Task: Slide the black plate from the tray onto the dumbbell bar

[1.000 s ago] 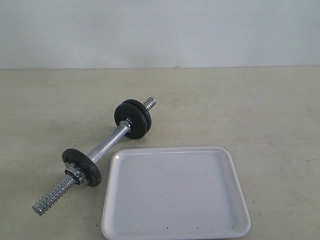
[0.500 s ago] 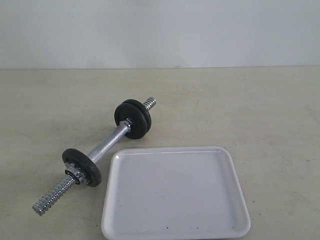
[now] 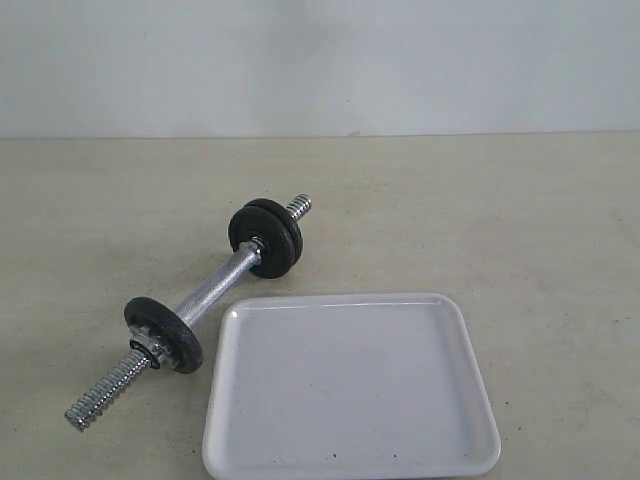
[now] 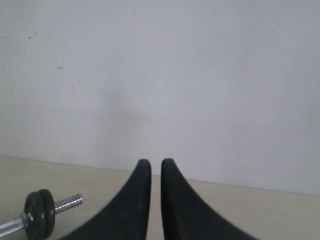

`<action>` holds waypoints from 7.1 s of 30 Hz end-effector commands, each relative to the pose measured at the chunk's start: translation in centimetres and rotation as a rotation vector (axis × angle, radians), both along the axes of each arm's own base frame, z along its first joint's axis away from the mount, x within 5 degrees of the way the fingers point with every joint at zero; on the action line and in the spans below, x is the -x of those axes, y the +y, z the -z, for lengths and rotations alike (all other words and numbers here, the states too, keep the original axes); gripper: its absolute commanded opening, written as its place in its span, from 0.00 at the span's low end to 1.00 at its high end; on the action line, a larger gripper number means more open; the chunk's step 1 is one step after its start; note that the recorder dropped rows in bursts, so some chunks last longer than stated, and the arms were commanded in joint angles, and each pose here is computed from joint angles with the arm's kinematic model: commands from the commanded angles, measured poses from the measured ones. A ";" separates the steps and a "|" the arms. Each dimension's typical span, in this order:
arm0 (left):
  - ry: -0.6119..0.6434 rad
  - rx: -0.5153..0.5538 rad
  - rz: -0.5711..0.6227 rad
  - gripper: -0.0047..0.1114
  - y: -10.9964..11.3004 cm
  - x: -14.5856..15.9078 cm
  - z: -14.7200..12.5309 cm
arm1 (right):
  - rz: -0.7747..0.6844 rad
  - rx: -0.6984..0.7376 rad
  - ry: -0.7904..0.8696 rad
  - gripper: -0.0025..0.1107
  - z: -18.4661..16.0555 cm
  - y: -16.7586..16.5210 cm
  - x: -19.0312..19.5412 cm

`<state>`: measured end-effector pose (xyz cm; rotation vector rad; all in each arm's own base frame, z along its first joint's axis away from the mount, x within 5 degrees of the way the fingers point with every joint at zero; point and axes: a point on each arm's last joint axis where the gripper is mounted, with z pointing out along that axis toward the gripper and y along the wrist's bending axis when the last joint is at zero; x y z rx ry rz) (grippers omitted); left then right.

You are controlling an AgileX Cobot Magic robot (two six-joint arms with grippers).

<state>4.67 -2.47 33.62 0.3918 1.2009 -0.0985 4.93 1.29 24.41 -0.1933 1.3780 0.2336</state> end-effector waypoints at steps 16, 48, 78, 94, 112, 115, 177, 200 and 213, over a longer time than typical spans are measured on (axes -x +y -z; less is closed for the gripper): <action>0.006 0.024 -0.009 0.08 0.1 0.0 0.1 | 0.161 0.023 -0.001 0.07 -0.3 -0.6 0.1; 0.006 0.024 -0.009 0.08 0.1 0.0 0.1 | 0.210 0.154 0.436 0.07 6.3 -1.1 -0.4; 0.007 0.024 -0.011 0.08 0.2 0.0 0.1 | 0.210 0.154 0.432 0.07 6.3 -1.1 -0.4; 0.006 0.032 -0.034 0.08 0.4 0.1 0.1 | 0.210 0.154 0.432 0.07 6.3 -1.1 -0.4; 0.087 0.159 -0.154 0.08 1.3 0.5 6.7 | 0.208 0.155 0.439 0.07 6.4 -1.1 -0.4; 0.102 0.163 -0.177 0.08 1.5 0.3 7.1 | 0.208 0.155 0.439 0.07 6.4 -1.1 -0.4; 0.570 0.164 -0.389 0.08 2.8 -0.7 15.1 | 0.208 0.155 0.439 0.07 6.4 -1.1 -0.4; 0.556 0.097 -0.411 0.08 3.0 -0.7 15.1 | 0.208 0.155 0.439 0.07 6.4 -1.1 -0.4; 0.556 0.097 -0.411 0.08 3.0 -0.7 15.1 | 0.167 0.164 0.435 0.07 6.4 -0.9 -0.4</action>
